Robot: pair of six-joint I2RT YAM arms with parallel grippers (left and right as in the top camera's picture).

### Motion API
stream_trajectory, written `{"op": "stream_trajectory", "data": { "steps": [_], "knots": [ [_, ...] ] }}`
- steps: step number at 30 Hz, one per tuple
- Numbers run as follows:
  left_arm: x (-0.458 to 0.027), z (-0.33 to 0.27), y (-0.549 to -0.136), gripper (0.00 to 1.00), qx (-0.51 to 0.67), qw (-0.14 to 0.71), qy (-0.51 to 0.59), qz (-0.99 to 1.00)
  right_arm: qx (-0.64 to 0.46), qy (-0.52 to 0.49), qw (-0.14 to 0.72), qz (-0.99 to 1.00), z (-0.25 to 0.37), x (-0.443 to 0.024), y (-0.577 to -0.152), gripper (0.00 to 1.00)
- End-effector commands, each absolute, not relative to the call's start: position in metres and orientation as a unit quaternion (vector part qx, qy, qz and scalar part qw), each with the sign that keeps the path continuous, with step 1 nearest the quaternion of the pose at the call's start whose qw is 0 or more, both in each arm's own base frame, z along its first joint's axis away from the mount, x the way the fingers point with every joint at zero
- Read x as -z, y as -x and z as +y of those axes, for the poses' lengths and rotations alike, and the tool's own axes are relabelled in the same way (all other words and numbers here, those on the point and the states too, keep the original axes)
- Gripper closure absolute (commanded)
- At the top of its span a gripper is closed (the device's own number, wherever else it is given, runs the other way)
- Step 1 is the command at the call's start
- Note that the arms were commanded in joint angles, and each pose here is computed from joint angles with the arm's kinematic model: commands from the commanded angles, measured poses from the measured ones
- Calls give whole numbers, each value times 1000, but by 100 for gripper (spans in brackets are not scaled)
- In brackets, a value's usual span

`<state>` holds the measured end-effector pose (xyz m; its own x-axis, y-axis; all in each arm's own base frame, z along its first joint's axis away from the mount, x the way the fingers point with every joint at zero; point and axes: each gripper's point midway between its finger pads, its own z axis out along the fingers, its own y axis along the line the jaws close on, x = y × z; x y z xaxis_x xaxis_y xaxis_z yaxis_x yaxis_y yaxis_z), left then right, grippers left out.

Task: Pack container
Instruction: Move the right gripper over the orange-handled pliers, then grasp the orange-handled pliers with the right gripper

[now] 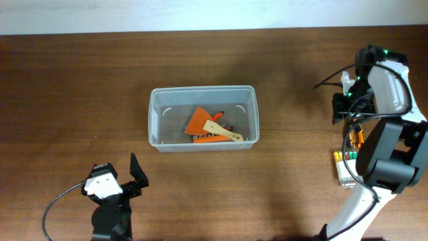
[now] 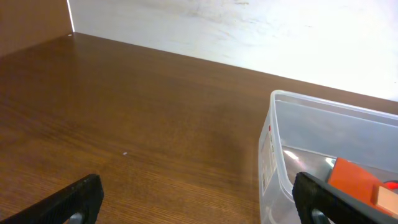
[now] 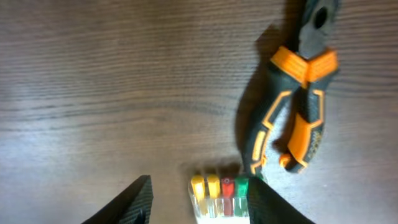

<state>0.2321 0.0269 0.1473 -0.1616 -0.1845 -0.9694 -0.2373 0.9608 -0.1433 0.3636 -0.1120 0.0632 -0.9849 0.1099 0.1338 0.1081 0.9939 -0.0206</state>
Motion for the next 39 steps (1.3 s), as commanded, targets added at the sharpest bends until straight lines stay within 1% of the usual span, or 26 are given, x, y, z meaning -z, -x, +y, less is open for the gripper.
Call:
{"op": "stream_trajectory", "data": {
  "steps": [1,5,12,25,30,39],
  "knots": [
    [-147,27,-232,1,-24,633,135,762,-3,68,71,-995,-116,-54,-355,53],
    [-147,27,-232,1,-24,633,135,762,1,94,82,-992,-126,-48,-345,56],
    [-147,27,-232,1,-24,633,135,762,2,115,74,-991,-141,-51,-341,56],
    [-147,27,-232,1,-24,633,135,762,-5,93,43,-995,-149,-47,-355,56],
    [-147,27,-232,1,-24,633,135,762,-5,93,44,-995,-147,-32,-351,56],
    [-147,27,-232,1,-24,633,135,762,0,93,61,-994,-140,2,-332,56]
  ]
}}
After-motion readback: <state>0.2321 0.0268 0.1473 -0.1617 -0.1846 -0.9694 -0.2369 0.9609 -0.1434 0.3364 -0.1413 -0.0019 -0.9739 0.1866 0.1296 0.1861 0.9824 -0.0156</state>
